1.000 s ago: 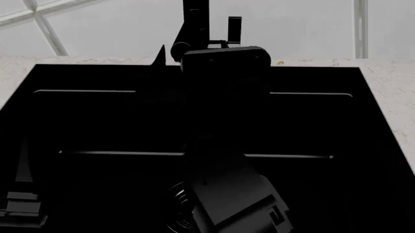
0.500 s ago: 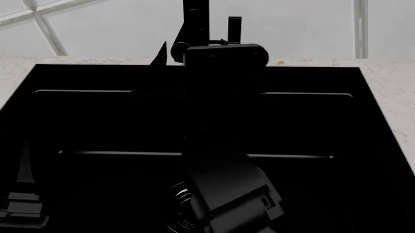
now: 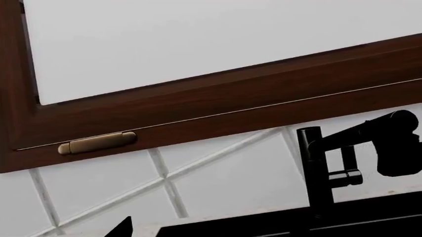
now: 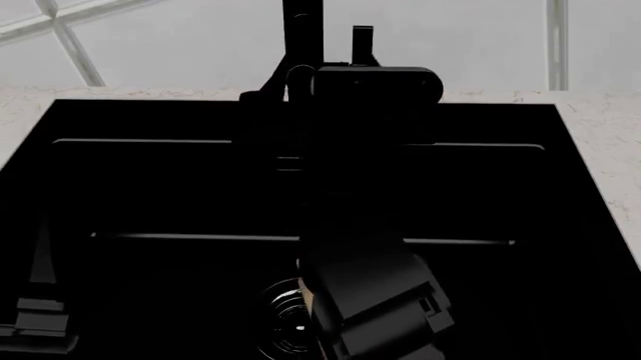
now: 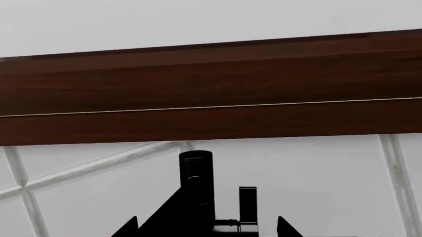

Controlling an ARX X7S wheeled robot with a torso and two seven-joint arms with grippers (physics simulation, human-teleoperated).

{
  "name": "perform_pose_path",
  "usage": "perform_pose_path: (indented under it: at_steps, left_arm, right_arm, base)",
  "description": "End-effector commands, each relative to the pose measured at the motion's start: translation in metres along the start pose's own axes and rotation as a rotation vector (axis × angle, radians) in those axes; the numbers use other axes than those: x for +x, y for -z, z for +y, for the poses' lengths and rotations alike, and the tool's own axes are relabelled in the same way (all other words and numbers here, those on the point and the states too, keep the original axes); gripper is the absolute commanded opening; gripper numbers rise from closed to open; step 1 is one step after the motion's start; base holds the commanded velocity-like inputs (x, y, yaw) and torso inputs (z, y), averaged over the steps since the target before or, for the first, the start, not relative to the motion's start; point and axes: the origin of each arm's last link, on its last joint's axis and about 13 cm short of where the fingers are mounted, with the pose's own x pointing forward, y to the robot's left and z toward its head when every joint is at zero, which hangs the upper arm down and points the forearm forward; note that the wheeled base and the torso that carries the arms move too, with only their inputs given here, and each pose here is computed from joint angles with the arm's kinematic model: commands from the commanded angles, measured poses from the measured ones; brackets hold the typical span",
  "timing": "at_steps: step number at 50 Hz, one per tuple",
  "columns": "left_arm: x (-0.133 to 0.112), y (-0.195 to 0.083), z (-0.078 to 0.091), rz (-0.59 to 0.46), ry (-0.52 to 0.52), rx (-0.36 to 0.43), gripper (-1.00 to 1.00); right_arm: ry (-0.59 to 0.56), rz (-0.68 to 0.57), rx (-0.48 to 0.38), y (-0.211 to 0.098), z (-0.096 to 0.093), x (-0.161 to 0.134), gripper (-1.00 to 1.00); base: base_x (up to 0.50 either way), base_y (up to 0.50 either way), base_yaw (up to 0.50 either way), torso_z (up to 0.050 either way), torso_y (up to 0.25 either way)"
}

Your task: Turn the sink spout to the right.

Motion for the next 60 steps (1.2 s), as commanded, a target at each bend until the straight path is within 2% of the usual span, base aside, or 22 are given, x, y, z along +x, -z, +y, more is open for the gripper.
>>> perform_pose_path:
  at_steps: [1, 28, 44, 60]
  left_arm:
    - [0.000, 0.000, 0.000, 0.000, 0.002, 0.003, 1.00]
    - [0.000, 0.001, -0.001, 0.001, 0.004, 0.010, 1.00]
    - [0.000, 0.000, -0.001, 0.002, 0.003, 0.009, 1.00]
    - [0.000, 0.001, -0.001, 0.001, 0.004, 0.014, 1.00]
  right_arm:
    - [0.040, -0.003, 0.001, 0.002, -0.008, -0.001, 1.00]
    - [0.118, -0.020, -0.012, -0.003, -0.023, 0.001, 1.00]
    - [0.153, 0.018, -0.016, 0.010, -0.033, 0.005, 1.00]
    - [0.199, -0.009, -0.023, 0.003, -0.042, 0.011, 1.00]
  base:
    - [0.00, 0.00, 0.00, 0.000, 0.000]
    - [0.00, 0.00, 0.00, 0.000, 0.000]
    - [0.00, 0.00, 0.00, 0.000, 0.000]
    - [0.00, 0.00, 0.00, 0.000, 0.000]
